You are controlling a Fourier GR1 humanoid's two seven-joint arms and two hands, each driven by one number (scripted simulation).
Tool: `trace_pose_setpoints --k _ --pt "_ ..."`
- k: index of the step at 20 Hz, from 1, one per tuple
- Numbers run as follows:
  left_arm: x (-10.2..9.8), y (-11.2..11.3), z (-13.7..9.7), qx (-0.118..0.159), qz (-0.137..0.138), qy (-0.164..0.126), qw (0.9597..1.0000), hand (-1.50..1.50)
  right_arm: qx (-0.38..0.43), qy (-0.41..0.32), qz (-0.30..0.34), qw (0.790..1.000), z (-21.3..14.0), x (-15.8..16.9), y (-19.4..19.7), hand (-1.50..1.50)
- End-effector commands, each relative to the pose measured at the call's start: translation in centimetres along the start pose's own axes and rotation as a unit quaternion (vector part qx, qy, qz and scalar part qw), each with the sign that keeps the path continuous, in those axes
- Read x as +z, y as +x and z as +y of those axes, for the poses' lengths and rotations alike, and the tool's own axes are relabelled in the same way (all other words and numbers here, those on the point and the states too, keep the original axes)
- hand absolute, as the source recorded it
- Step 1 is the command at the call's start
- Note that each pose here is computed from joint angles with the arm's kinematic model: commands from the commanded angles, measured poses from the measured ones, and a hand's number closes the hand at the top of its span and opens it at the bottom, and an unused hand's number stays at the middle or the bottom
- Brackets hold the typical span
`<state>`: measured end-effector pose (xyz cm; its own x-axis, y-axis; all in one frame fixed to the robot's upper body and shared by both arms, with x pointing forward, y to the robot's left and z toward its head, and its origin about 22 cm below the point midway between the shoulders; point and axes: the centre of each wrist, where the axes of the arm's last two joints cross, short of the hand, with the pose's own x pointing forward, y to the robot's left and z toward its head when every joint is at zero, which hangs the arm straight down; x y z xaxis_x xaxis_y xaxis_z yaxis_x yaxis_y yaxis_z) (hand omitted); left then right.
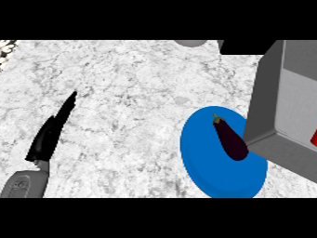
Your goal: Pick the can from the plate and place it in the cardboard box
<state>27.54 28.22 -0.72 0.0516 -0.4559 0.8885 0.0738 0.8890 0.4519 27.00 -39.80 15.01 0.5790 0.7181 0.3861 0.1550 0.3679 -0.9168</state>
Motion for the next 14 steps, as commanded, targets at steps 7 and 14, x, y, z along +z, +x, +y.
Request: trace_pose_setpoints --k 7,14 --pt "-1.2 0.7 0.4 0.005 -0.002 0.004 1.0000 0.00 -0.277 -0.090 -0.080 0.953 1.5 -0.9 -0.8 -1.50" --pt "0.5 -0.2 -1.1 0.002 0.010 -0.003 0.9999 0.00 -0.397 -0.142 -0.029 0.906 1.3 -1.5 -5.2 -1.50"
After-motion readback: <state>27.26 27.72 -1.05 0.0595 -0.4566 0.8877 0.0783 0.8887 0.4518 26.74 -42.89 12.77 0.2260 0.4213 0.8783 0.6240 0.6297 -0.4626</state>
